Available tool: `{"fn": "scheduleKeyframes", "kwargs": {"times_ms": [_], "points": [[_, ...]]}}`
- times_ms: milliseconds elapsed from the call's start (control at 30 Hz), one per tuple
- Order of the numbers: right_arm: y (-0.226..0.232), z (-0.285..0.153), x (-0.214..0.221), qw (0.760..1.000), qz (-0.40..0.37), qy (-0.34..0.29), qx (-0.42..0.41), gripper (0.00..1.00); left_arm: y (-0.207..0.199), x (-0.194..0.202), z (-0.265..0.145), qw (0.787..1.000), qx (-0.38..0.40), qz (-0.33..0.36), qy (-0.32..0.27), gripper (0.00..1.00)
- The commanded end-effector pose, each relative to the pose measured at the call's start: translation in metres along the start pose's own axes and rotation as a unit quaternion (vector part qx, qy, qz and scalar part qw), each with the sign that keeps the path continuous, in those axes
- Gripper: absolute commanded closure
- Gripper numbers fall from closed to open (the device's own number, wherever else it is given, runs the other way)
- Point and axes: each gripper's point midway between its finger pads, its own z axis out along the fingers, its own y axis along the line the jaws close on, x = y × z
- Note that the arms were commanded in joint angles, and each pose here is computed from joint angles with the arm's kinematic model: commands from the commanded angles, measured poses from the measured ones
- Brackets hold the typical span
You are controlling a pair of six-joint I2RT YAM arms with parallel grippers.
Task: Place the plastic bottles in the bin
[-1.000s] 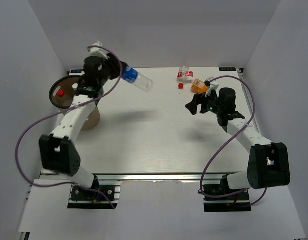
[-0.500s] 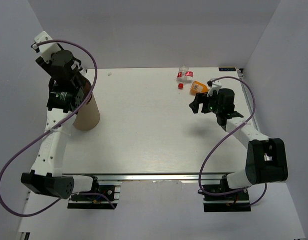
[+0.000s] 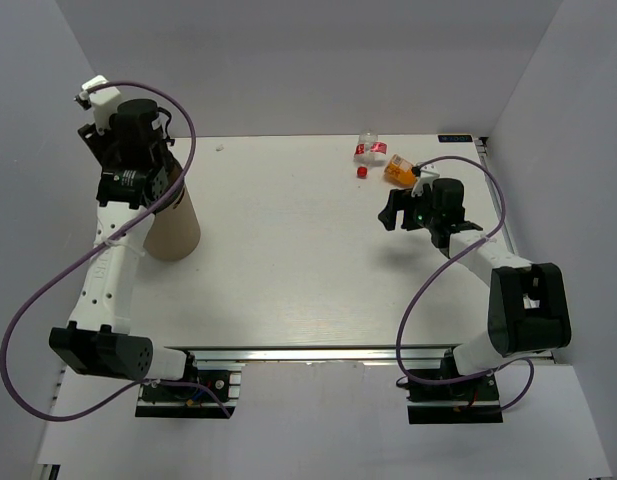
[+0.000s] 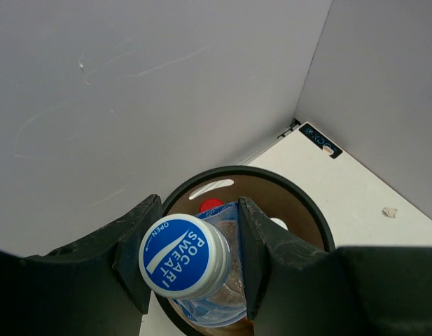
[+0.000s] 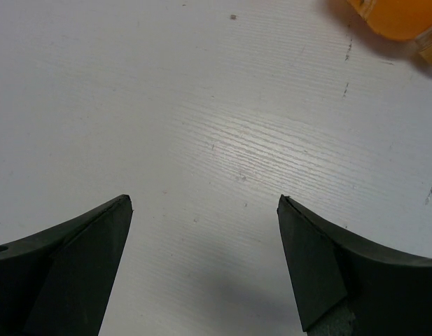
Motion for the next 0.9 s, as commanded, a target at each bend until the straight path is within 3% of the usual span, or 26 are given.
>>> {"fn": "scheduleKeyframes", "kwargs": {"times_ms": [0, 133, 333, 467, 500, 600, 633, 667, 867], "points": [[0.000, 0.001, -0.022, 1.000, -0.002, -0.022, -0.002, 0.11, 0.006, 0.018, 0.001, 1.000, -0.002, 0.005, 0.018, 1.00], [-0.001, 0.000, -0.021, 1.000, -0.004, -0.020, 0.000, 0.11, 0.001, 0.042, 0.011, 0.999, -0.017, -0.009, 0.026, 1.00], [-0.006, -0.002, -0.018, 1.000, -0.005, -0.017, 0.014, 0.11, -0.021, 0.073, 0.024, 0.998, 0.031, -0.040, 0.042, 1.00], [-0.006, 0.000, -0.021, 1.000, -0.006, -0.022, 0.013, 0.11, -0.023, 0.098, 0.027, 0.997, 0.026, -0.027, 0.064, 0.79], [-0.007, 0.001, -0.023, 1.000, -0.007, -0.022, 0.013, 0.11, -0.023, 0.104, 0.028, 0.997, 0.024, -0.023, 0.068, 0.61], [-0.011, 0.002, -0.037, 0.999, -0.012, -0.033, 0.026, 0.11, -0.027, 0.119, 0.032, 0.996, 0.024, -0.006, 0.084, 0.27], [-0.011, 0.002, -0.044, 0.999, -0.017, -0.040, 0.024, 0.11, -0.028, 0.122, 0.032, 0.996, 0.024, 0.001, 0.090, 0.07], [-0.011, 0.002, -0.050, 0.998, -0.026, -0.045, 0.025, 0.11, -0.030, 0.121, 0.032, 0.995, 0.027, 0.000, 0.091, 0.02], [-0.029, 0.010, -0.097, 0.994, -0.046, -0.071, 0.065, 0.11, -0.041, 0.090, 0.027, 0.995, 0.062, -0.023, 0.078, 0.02]]}}
